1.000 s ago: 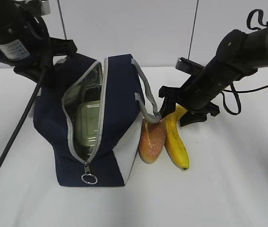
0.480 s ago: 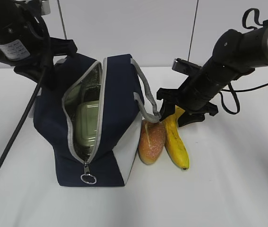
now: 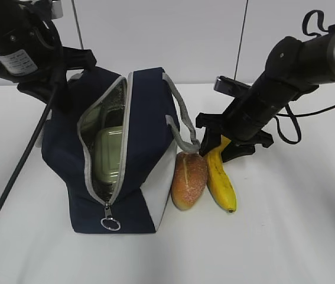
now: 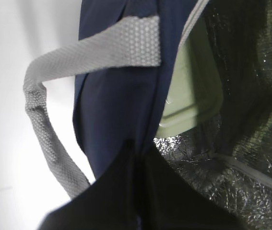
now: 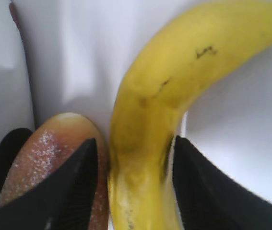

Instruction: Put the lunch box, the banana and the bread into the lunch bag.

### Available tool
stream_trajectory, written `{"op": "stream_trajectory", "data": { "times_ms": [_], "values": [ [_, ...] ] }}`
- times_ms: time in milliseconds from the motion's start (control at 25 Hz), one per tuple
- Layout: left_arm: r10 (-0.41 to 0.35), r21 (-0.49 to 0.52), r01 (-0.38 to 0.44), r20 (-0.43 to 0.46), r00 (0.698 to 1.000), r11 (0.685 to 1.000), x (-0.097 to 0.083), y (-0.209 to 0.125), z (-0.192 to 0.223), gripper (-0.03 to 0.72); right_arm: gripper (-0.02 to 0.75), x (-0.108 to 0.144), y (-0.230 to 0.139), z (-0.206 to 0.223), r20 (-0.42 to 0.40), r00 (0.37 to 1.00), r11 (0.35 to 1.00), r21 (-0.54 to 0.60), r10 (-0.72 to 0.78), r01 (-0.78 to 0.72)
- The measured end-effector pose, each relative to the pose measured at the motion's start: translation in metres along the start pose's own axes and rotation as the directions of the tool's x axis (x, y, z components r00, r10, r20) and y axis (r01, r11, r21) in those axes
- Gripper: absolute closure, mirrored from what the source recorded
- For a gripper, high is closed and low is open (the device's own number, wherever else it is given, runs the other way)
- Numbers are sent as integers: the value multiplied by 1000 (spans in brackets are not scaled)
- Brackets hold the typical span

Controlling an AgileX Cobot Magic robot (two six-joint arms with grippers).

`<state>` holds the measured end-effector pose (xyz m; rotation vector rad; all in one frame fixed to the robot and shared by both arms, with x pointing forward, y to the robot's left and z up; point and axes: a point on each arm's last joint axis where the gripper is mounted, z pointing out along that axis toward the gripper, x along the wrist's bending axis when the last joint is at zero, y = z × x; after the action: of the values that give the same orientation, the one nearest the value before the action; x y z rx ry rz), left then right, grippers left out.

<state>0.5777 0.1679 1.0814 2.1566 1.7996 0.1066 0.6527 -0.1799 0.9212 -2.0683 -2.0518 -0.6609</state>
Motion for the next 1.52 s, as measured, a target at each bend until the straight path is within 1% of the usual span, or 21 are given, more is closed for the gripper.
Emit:
{"op": "stream_trajectory", "data": {
  "times_ms": [120, 200, 360, 400, 480, 600, 760, 840, 920, 1000, 1080, 1160, 1280, 1360, 1520],
  "values": [
    [0, 0, 0, 0, 1000, 1000, 0, 0, 0, 691, 393, -2, -4, 5, -1, 1000, 999, 46, 5, -5],
    [0, 1, 0, 0, 1000, 1000, 0, 0, 0, 691, 421, -2, -4, 6, -2, 1000, 998, 55, 5, -5],
    [0, 1, 0, 0, 1000, 1000, 0, 0, 0, 691, 428, -1, -3, 3, 0, 1000, 998, 65, -10, 10],
    [0, 1, 0, 0, 1000, 1000, 0, 0, 0, 691, 428, 0, -3, 2, 6, 1000, 997, 75, -23, 22],
    [0, 1, 0, 0, 1000, 1000, 0, 0, 0, 691, 430, 2, 2, -7, 25, 998, 997, 60, -54, 53],
    [0, 2, 0, 0, 1000, 1000, 0, 0, 0, 691, 430, 10, 13, -35, 79, 990, 993, 1, -119, 119],
    [0, 2, 0, 0, 1000, 1000, 0, 0, 0, 691, 430, 25, 30, -92, 204, 952, 962, -100, -230, 254],
    [0, 2, 0, 0, 1000, 1000, 0, 0, 0, 691, 430, 33, 36, -120, 251, 933, 943, -143, -258, 300],
    [0, 2, 0, 0, 1000, 1000, 0, 0, 0, 691, 430, 44, 39, -147, 260, 927, 928, -186, -269, 321],
    [0, 2, 0, 0, 1000, 1000, 0, 0, 0, 691, 430, 58, 38, -171, 214, 937, 919, -227, -276, 322],
    [0, 2, 0, 0, 1000, 1000, 0, 0, 0, 691, 430, 72, 34, -184, 118, 941, 912, -233, -318, 338],
    [0, 2, 0, 0, 1000, 1000, 0, 0, 0, 691, 430, 87, 27, -187, -35, 924, 906, -214, -381, 365],
    [0, 2, 0, 0, 1000, 1000, 0, 0, 0, 691, 430, 106, 20, -191, -240, 868, 894, -228, -435, 385],
    [0, 2, 0, 0, 1000, 1000, 0, 0, 0, 691, 430, 116, 18, -194, -338, 832, 894, -251, -440, 370],
    [0, 2, 0, 0, 1000, 1000, 0, 0, 0, 691, 430, 127, 16, -198, -434, 788, 897, -276, -437, 345]
  ]
}}
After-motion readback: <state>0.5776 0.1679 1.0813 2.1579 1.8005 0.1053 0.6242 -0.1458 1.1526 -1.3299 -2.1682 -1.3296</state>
